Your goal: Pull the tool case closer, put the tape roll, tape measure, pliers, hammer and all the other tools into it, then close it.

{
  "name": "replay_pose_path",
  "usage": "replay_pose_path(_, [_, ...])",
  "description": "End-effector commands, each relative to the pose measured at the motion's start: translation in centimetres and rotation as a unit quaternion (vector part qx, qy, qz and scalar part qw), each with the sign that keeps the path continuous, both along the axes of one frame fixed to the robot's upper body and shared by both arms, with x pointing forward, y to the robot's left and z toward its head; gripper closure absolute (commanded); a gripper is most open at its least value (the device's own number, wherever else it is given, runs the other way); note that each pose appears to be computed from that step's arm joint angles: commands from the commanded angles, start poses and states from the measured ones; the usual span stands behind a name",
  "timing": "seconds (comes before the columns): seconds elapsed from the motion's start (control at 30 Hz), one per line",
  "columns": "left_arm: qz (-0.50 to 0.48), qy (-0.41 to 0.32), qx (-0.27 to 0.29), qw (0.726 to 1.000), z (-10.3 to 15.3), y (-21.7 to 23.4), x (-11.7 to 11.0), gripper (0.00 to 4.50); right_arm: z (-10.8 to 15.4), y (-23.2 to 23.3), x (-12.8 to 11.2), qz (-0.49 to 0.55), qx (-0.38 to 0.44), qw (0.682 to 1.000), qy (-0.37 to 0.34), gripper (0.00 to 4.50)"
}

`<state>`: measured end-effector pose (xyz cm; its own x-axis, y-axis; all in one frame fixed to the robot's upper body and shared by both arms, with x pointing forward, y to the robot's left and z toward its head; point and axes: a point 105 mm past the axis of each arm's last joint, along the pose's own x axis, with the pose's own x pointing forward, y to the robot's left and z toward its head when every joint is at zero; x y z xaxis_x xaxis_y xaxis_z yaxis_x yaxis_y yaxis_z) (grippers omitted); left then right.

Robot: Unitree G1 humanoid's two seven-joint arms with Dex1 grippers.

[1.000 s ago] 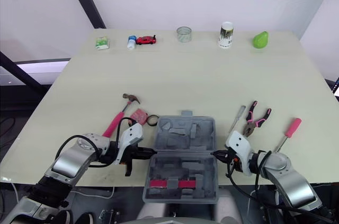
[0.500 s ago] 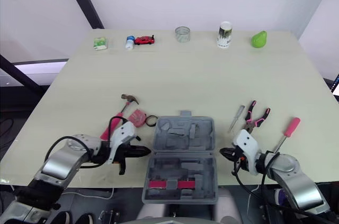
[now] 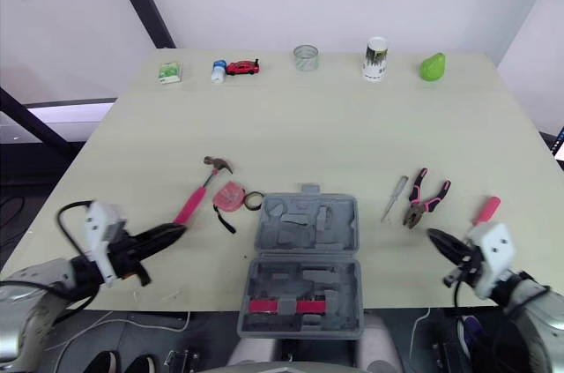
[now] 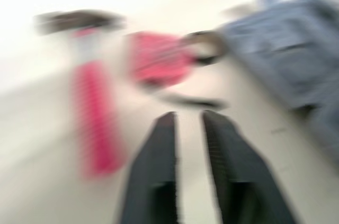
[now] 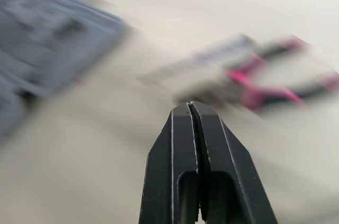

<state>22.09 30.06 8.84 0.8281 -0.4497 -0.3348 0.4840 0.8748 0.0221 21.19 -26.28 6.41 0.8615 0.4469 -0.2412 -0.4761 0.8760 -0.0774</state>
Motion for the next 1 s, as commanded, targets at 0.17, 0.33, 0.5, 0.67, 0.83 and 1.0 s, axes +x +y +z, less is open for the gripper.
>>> replay_pose_path(0.17, [0.104, -0.011, 0.018, 0.994, -0.3, 5.6, -3.4, 0.04, 0.6, -6.4, -2.8, -0.088, -0.005, 0.996, -0.026, 1.21])
replay_pose_path(0.33, [0.155, 0.012, 0.032, 0.987, -2.0, 8.4, -5.7, 0.00, -0.3, -9.6, -5.3, -0.126, -0.005, 0.992, 0.002, 0.02])
replay_pose_path(0.5, [0.150, 0.012, 0.033, 0.988, -2.5, 8.2, -5.8, 0.00, -0.7, -11.0, -6.3, -0.151, -0.001, 0.989, 0.011, 0.02])
replay_pose_path(0.67, [0.127, 0.006, 0.036, 0.991, -2.3, 7.1, -5.2, 0.00, 0.2, -9.4, -5.5, -0.124, 0.003, 0.992, 0.004, 0.02])
replay_pose_path(0.83, [0.049, -0.004, 0.065, 0.997, -0.8, 4.6, -3.6, 0.00, 2.8, -4.6, -3.4, -0.024, 0.028, 0.999, -0.027, 0.02])
replay_pose_path(1.0, [-0.019, -0.008, 0.107, 0.994, 0.5, 2.2, -1.4, 0.00, 4.5, -1.0, -1.8, 0.048, 0.043, 0.997, -0.044, 0.02])
